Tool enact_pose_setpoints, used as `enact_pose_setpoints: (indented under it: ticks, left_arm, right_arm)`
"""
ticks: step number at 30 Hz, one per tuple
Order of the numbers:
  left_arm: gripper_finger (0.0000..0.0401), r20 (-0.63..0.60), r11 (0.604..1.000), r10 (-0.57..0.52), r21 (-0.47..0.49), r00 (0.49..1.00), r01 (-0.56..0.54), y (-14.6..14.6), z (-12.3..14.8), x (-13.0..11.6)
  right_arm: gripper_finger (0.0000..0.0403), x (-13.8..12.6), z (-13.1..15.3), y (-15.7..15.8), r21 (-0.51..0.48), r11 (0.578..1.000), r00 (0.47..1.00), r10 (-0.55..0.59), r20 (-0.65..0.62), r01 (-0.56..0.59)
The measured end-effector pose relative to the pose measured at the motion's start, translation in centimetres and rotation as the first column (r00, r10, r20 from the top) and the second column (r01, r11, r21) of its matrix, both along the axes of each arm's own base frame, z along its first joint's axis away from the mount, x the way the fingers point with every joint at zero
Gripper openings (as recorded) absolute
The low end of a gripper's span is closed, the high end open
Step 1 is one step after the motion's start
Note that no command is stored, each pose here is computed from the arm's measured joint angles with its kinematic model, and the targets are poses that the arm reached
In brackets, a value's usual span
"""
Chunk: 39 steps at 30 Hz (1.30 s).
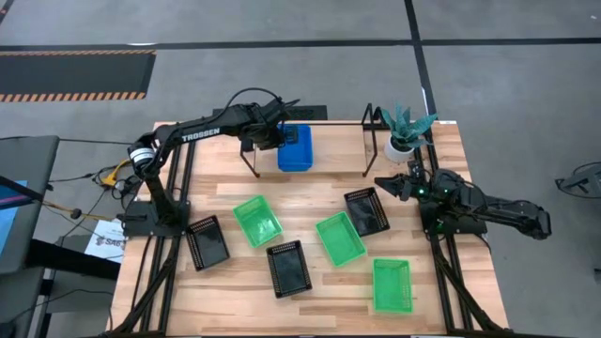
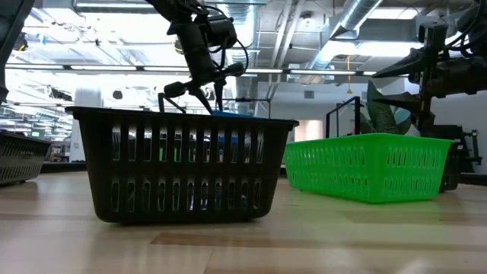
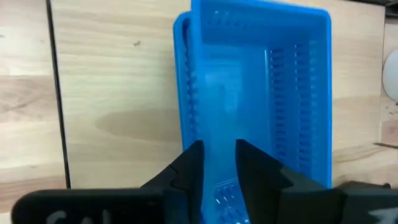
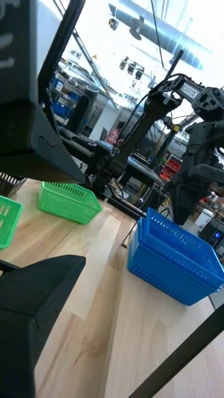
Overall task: Stack baskets on shelf by color
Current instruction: Stack the blue bin on top of the other blue bins on the shelf
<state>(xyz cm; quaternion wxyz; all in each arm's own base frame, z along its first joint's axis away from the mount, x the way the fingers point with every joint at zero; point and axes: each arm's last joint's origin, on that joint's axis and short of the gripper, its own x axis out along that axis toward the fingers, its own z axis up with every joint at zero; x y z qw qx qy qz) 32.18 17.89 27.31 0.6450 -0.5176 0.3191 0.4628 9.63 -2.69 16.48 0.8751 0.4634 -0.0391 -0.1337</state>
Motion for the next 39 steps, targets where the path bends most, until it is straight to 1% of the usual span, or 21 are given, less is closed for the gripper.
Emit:
enact_pose_setpoints:
  ticks: [3, 9, 19, 24, 29, 39]
  left_arm:
    - [0.008, -0.007, 1.0, 0.003, 0.026, 1.0, -0.003, 0.1, 0.0, 0.0]
    - [0.008, -0.016, 0.99, -0.079, 0.114, 0.997, 0.081, 0.4, 0.3, 0.3]
    - [0.0077, -0.048, 0.985, -0.051, 0.159, 0.998, 0.059, 0.4, 0.3, 0.3]
    - [0.0055, -0.058, 0.983, -0.053, 0.173, 0.997, 0.062, 0.4, 0.3, 0.3]
    - [0.0008, -0.066, 0.98, -0.073, 0.182, 0.995, 0.084, -0.1, 0.3, 0.5]
    - [0.0, -0.065, 0.972, -0.096, 0.207, 0.993, 0.108, -1.2, 0.4, 1.2]
  right_arm:
    - [0.0224, 0.0, 0.0, 0.0, 0.0, 1.0, 1.0, 0.001, 0.0, -0.001]
    - [0.0224, 0.0, 0.0, 0.0, 0.001, 1.0, 1.0, 0.002, 0.0, -0.002]
    - [0.0224, 0.0, 0.0, 0.0, 0.001, 1.0, 1.0, 0.002, 0.0, -0.002]
    - [0.0224, 0.0, 0.0, 0.0, 0.001, 1.0, 1.0, 0.002, 0.001, -0.002]
    - [0.0224, 0.0, 0.0, 0.0, 0.001, 1.0, 1.0, 0.002, 0.0, -0.002]
    - [0.0224, 0.0, 0.0, 0.0, 0.002, 1.0, 1.0, 0.002, 0.0, -0.002]
